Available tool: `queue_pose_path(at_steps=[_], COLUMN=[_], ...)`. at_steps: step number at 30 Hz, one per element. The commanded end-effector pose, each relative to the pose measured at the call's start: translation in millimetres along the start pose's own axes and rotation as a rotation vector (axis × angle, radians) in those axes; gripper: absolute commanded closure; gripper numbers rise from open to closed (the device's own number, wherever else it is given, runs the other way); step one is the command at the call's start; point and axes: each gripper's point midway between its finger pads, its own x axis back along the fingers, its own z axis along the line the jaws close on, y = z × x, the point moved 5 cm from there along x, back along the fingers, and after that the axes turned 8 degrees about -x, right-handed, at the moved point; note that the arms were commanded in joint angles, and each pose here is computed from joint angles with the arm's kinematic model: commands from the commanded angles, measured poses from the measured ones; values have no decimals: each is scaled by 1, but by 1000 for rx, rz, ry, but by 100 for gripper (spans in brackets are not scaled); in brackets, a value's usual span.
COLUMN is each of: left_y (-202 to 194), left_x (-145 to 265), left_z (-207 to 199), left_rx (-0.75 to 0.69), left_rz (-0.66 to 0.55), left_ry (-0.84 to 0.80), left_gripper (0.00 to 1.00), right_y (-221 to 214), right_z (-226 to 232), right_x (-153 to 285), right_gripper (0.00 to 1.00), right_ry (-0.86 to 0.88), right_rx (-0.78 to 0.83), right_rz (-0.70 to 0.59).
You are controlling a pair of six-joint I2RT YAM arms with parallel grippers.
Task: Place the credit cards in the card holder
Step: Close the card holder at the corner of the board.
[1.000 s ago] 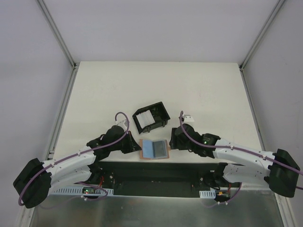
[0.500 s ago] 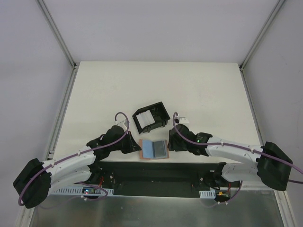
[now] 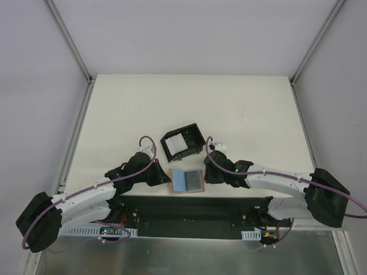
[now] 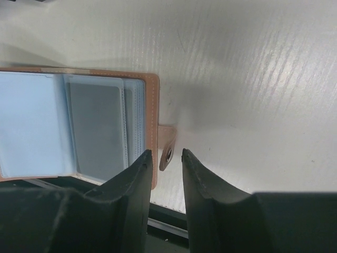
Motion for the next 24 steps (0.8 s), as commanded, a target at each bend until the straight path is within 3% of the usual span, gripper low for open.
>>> queue_pose_path(at_steps=[1, 8, 14, 24], left_y=[1, 1, 2, 22], left_x=[1, 1, 2, 21], left_z=[-1, -2, -1, -21], left_rx=[5, -2, -7, -80], left_rz=[-14, -9, -15, -61], left_ry=[8, 7, 11, 18], left_gripper=[100, 100, 100, 100], right_y=[11, 16, 18, 7], right_z=[5, 7, 7, 39], right_x=[1, -2, -6, -11], right_gripper=[69, 71, 99, 100], right_ry=[-19, -34, -48, 154], right_rx=[18, 24, 48, -31], right_rz=[-36, -55, -60, -5])
